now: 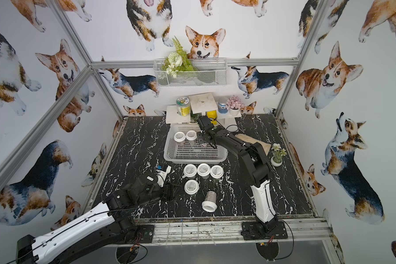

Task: Put the yogurt in the basket
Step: Place the yogurt in the basket.

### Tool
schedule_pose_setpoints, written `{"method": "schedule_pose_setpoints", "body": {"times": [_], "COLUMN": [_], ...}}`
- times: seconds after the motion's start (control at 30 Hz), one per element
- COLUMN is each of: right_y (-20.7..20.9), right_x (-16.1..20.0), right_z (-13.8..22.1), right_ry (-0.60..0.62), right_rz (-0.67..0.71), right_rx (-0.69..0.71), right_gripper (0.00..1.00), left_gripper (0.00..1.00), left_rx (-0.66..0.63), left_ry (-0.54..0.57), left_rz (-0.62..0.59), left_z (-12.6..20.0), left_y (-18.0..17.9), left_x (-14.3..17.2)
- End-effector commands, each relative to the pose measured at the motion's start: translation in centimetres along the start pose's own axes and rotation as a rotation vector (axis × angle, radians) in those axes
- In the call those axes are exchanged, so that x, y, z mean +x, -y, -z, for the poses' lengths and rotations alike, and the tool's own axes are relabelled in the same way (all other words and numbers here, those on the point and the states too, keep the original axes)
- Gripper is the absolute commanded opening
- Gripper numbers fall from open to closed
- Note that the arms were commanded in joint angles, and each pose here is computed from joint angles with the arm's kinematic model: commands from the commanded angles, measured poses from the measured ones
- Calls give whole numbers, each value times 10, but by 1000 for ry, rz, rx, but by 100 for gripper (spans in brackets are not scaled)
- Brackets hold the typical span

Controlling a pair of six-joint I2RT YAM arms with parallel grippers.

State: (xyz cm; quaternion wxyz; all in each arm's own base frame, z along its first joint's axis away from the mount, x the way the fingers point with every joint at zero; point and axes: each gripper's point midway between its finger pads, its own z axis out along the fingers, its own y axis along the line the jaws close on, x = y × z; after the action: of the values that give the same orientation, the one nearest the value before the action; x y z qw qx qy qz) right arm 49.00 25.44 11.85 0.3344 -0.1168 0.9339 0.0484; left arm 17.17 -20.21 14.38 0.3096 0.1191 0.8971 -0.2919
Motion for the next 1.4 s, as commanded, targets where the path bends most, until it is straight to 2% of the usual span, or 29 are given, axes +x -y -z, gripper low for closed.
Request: {"method": "schedule_pose_setpoints", "body": {"times": [0.0, 0.43, 1.1, 1.37], "right_y": [0, 17, 10, 7], "right_x": [-10, -11, -8, -2], "right_z": [-4, -12, -18, -17], "right_ry": [48, 71, 82, 71], "right_rz": [7, -8, -13, -14], "right_rx": [-5, 32, -11, -32], "right_gripper": [54, 55, 56, 62], "left_gripper": [68, 68, 68, 68], "left_rx": [4, 3, 4, 5], "left_ry": [14, 11, 6, 7], "left_rz": [-8, -8, -8, -9], "left_z": [0, -1, -2, -2], "left_y": [1, 1, 1, 1], "left_x": [-2, -1, -1, 0]}}
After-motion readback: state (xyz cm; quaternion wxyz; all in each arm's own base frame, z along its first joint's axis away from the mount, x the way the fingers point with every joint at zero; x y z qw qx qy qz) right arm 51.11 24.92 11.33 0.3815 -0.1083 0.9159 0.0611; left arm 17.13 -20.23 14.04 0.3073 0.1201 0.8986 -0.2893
